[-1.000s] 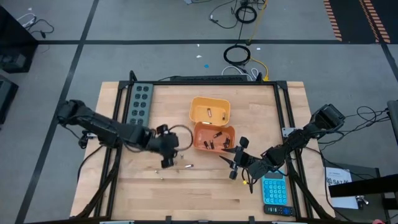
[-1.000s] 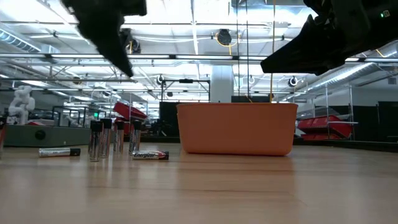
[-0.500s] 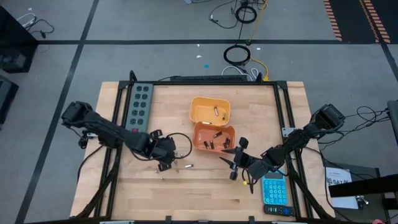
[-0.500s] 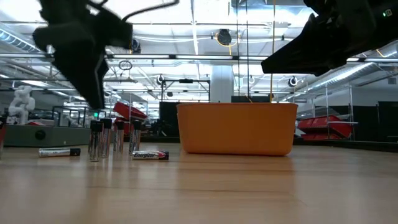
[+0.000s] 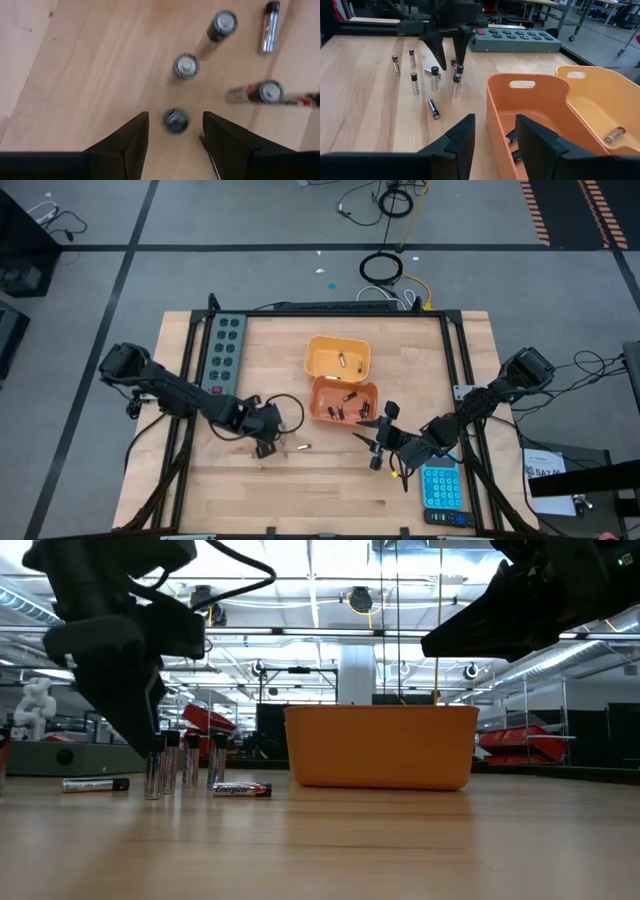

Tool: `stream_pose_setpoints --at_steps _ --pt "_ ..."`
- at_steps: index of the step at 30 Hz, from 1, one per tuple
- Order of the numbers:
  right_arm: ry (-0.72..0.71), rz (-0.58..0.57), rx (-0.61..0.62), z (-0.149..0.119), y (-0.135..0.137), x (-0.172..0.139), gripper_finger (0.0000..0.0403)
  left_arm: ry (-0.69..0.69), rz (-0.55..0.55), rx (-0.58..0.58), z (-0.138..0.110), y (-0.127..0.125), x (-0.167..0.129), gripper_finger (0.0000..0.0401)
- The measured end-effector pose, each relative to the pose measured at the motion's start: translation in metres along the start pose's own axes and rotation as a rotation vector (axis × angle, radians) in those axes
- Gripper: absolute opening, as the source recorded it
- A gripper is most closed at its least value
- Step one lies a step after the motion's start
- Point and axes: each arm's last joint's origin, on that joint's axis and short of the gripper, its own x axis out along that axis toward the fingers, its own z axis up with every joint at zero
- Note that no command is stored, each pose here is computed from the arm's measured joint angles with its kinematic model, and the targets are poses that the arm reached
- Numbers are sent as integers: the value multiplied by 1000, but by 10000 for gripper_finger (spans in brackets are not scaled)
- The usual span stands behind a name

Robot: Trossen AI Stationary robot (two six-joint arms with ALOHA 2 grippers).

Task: Sort batteries
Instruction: Put the silver battery into the yellow bin

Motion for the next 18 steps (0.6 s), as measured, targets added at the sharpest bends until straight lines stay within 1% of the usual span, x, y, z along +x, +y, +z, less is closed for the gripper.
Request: stream_pose_setpoints --at_steps 5,8,9,11,14,15,18 --pt "0 0 1 0 0 0 132 -28 -6 -31 -2 8 8 196" --pt "0 0 3 0 0 0 132 -48 33 -38 -3 12 10 184" --pt "0 0 4 0 0 0 132 -53 48 -38 -3 13 11 173" --pt "0 -1 4 0 0 0 132 -48 58 -41 -5 16 13 138" --pt "0 -1 2 0 0 0 132 -33 64 -38 -7 20 15 58" --pt "0 -1 2 0 0 0 132 -32 61 -35 -7 20 15 51" --pt "0 -3 0 0 -1 1 132 -33 66 -21 -6 22 15 52"
